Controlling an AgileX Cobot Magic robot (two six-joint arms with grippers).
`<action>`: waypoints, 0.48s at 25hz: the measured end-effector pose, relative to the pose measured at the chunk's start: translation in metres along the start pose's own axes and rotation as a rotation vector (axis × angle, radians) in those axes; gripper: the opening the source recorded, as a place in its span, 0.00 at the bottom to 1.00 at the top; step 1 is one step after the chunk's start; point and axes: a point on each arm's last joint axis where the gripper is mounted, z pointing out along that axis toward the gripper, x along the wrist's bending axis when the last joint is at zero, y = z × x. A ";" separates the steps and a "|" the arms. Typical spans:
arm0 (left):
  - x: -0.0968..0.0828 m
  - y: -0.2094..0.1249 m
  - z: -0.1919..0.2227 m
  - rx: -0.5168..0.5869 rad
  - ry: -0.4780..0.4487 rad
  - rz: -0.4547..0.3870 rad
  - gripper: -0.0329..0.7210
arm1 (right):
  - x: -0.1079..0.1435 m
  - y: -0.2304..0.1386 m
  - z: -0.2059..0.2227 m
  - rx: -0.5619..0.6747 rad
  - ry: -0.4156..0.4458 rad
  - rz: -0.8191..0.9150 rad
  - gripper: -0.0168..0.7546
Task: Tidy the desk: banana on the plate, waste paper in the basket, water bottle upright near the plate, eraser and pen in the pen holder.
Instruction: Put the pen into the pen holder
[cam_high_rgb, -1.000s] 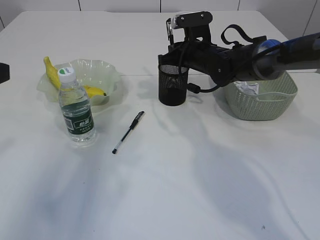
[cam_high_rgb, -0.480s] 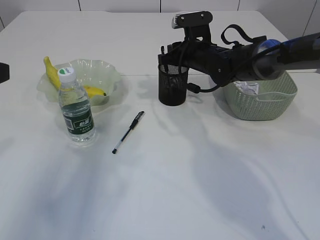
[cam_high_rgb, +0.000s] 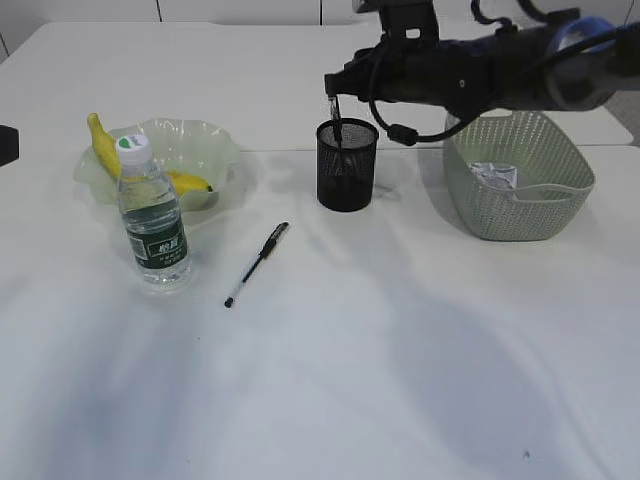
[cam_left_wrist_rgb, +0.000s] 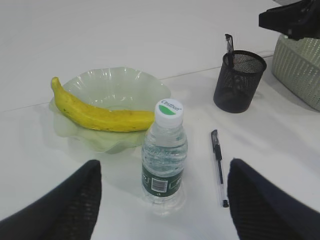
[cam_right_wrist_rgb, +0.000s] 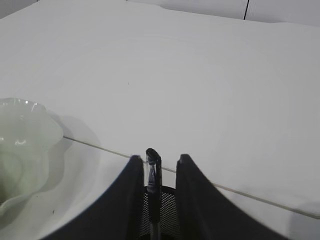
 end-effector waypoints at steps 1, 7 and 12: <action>0.000 0.000 0.000 0.000 0.000 0.000 0.77 | 0.000 0.008 -0.006 0.001 -0.001 0.000 0.25; 0.000 0.000 0.000 0.000 0.000 0.000 0.77 | 0.015 0.049 -0.045 0.024 0.024 -0.012 0.26; 0.000 0.000 0.000 0.000 0.000 0.000 0.77 | 0.038 0.066 -0.071 0.073 0.067 -0.031 0.27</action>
